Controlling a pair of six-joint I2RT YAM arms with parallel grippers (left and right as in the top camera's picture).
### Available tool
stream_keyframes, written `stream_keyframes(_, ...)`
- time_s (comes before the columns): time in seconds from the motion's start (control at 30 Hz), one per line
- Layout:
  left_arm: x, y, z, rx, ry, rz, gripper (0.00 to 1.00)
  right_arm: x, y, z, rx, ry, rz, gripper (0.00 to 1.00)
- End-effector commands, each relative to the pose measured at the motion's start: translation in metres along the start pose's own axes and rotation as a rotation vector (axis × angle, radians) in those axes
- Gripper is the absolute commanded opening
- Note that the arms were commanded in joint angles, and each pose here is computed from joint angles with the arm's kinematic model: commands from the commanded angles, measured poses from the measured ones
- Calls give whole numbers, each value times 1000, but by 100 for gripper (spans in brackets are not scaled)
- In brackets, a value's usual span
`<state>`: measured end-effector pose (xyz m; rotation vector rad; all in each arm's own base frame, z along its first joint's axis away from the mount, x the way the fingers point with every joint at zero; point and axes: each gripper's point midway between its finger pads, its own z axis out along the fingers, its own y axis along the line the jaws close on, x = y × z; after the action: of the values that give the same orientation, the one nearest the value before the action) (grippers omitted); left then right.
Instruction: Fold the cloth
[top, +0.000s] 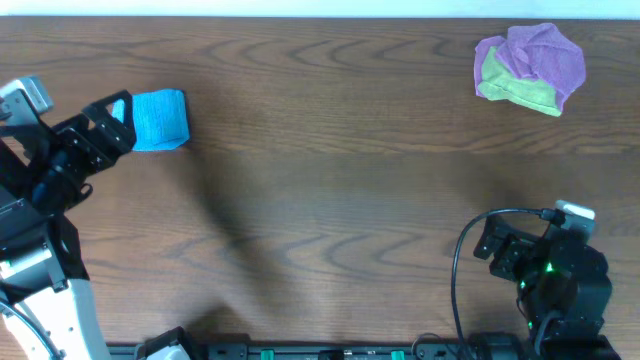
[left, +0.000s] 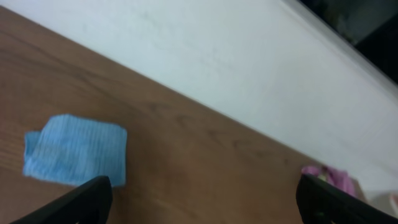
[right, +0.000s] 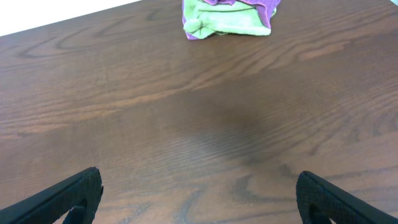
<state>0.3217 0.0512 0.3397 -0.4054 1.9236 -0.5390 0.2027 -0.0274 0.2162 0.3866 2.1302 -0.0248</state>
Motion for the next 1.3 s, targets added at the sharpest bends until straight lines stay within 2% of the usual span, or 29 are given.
stream_keyframes(0.0,6,-12,-1,23,26,115,95,1,-3,0,16,-1,17,99)
stream_keyframes(0.1,29,-22,9,60,86,274,96,1,-3,0,16,-1,17,99)
stream_keyframes(0.2,55,-25,22,51,123,342,95,1,-3,0,16,-1,17,99)
stream_keyframes(0.43,103,-32,22,67,-9,516,95,1,-3,0,16,-1,17,99)
stream_keyframes(0.67,163,-7,-10,45,-54,570,96,1,-3,0,16,-2,17,99)
stream_keyframes(0.87,209,22,-29,-8,35,556,96,1,-3,0,16,-1,17,99)
stream_keyframes(1.07,238,53,-43,-126,138,540,95,1,-3,0,16,-1,17,99)
stream_keyframes(1.27,251,79,-53,-238,172,539,95,1,-3,0,16,-1,17,99)
